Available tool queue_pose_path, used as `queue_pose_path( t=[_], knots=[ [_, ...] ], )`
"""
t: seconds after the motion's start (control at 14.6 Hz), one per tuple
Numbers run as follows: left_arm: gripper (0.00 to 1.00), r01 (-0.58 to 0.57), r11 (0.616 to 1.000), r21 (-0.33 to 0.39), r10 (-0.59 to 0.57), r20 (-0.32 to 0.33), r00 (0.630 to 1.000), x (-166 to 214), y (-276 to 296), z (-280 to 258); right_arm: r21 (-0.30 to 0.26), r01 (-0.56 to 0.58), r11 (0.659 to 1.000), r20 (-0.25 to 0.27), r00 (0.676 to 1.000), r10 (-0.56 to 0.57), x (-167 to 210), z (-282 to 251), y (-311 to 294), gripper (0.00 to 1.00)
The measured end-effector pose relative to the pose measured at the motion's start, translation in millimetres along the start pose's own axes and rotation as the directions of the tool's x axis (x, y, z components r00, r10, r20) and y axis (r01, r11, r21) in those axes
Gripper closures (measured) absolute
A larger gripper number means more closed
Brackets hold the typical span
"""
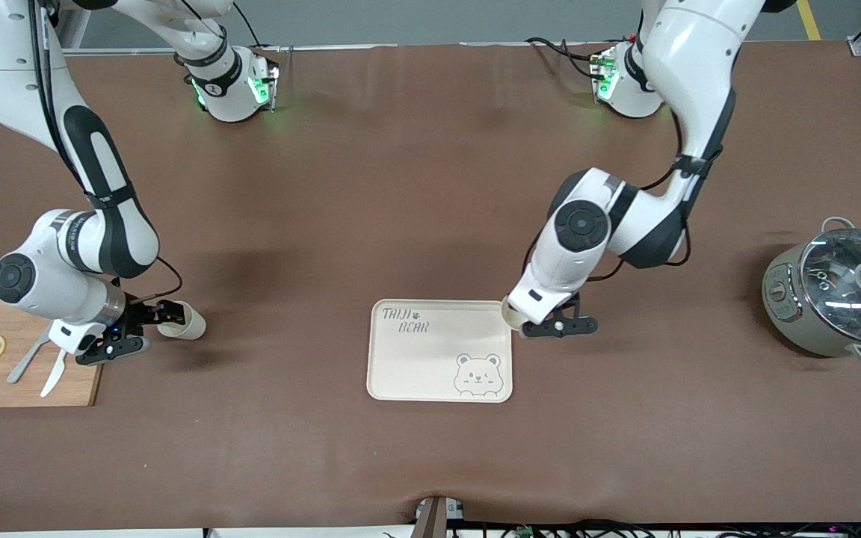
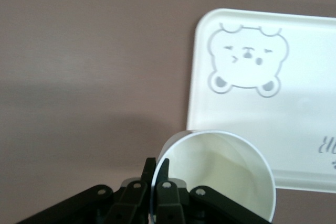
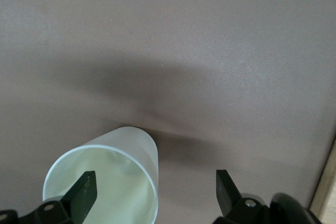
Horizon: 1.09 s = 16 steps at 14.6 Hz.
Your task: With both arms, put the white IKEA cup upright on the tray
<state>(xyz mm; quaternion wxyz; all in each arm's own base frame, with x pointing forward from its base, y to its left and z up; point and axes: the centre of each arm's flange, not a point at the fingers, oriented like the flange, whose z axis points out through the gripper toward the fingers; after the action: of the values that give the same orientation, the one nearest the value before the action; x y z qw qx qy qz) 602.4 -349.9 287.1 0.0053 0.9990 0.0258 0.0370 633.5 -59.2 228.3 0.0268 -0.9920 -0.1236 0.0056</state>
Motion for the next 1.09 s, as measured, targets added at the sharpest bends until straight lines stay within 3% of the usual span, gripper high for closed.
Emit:
queue_pose_path(
  t=[0.34, 1.09],
  knots=[
    [0.96, -0.010, 1.000, -0.030, 0.009, -0.012, 1.000, 6, 39, 23, -0.005, -0.002, 1.000, -0.007, 1.000, 0.002, -1, 2, 1, 0.00],
    [0.96, -0.013, 0.997, -0.070, 0.008, -0.067, 0.998, 17, 42, 56, -0.011, -0.005, 1.000, -0.014, 1.000, 0.005, -7, 14, 1, 0.00]
  ],
)
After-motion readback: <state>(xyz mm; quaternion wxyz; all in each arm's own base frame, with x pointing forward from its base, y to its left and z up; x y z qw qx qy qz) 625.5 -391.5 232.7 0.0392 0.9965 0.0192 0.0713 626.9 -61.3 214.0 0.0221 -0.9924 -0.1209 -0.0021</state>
